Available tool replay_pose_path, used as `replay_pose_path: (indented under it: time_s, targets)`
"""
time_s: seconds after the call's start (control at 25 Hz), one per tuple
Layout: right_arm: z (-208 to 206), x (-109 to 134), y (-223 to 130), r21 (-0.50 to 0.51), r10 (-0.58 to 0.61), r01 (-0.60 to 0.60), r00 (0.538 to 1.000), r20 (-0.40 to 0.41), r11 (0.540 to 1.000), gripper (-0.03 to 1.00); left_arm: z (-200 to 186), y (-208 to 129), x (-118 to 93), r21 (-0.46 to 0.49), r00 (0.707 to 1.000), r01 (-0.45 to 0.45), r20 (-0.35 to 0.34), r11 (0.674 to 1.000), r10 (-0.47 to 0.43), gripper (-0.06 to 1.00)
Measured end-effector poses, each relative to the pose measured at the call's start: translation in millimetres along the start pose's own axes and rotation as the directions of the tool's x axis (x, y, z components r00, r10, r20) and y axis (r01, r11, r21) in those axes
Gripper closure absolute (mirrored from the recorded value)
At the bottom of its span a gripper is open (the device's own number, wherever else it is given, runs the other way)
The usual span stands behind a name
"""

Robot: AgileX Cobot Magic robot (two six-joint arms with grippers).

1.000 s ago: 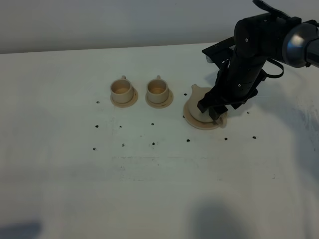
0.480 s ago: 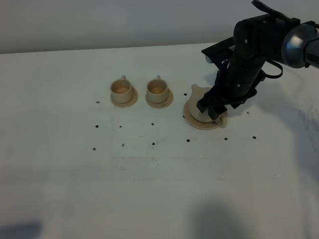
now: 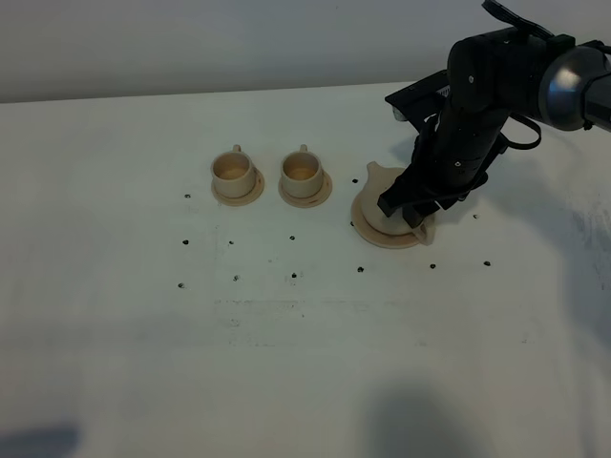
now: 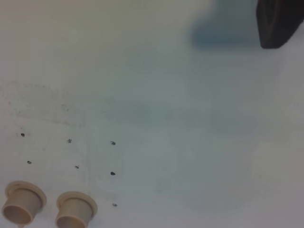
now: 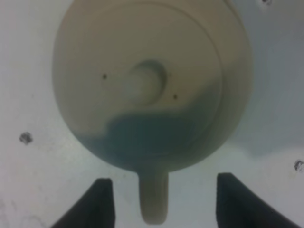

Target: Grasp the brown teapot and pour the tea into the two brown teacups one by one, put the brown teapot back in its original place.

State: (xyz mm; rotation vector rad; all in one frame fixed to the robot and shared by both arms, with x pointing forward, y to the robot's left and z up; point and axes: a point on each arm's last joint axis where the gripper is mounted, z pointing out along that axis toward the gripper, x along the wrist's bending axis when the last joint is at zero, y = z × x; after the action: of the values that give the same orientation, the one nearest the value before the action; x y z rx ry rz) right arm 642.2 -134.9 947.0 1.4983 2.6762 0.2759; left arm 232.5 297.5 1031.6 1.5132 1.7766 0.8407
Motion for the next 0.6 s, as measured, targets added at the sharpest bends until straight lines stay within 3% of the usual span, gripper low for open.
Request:
replay_pose_path:
  time_s: [0.48, 0.6]
  targets:
    - [6.6, -0.9, -0.7, 0.017, -0.008, 0.008, 1.0, 0.003, 1.0, 0.51, 0.0, 0.0, 0.0, 0.0, 1.0, 0.0, 0.0, 1.0, 0.0, 0.63]
    - [7.1, -1.2, -0.5, 0.015, -0.033, 0.033, 0.999, 0.006, 0.999, 0.58, 0.0, 0.0, 0.0, 0.0, 1.0, 0.0, 0.0, 1.0, 0.0, 0.63]
